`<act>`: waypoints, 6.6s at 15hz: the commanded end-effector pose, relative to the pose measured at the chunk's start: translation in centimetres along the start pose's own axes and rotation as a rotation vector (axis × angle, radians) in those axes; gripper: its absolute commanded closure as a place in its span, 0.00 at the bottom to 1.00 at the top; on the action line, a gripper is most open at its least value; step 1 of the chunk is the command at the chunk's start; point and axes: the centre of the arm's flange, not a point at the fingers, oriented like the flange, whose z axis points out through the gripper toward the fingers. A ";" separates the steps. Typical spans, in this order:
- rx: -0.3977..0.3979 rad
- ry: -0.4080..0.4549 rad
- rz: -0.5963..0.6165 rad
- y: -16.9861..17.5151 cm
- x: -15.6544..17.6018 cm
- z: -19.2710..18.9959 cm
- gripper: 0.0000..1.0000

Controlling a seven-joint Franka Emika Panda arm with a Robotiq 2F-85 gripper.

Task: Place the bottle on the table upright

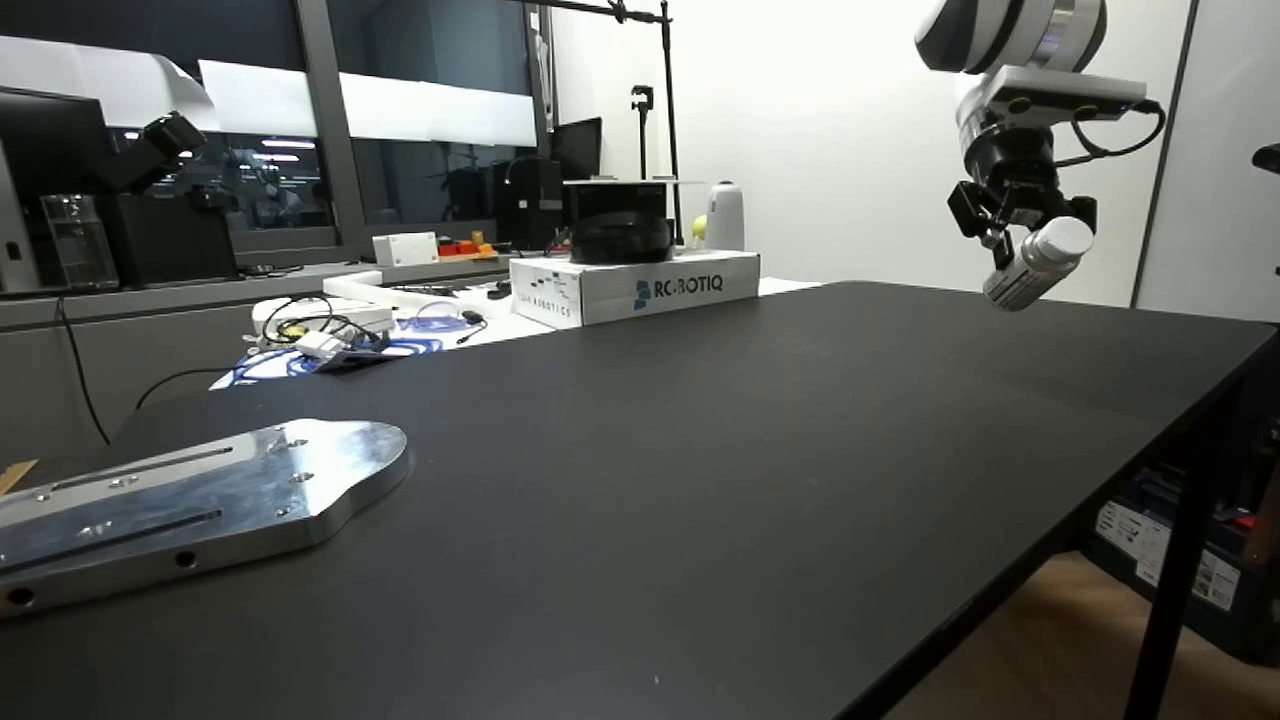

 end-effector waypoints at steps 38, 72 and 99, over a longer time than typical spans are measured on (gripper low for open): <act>0.266 -0.423 0.160 4.3 13.8 -3.2 0.69; 0.533 -0.448 0.357 6.5 23.4 -6.4 0.69; 0.520 -0.457 0.335 4.2 17.3 -6.0 0.00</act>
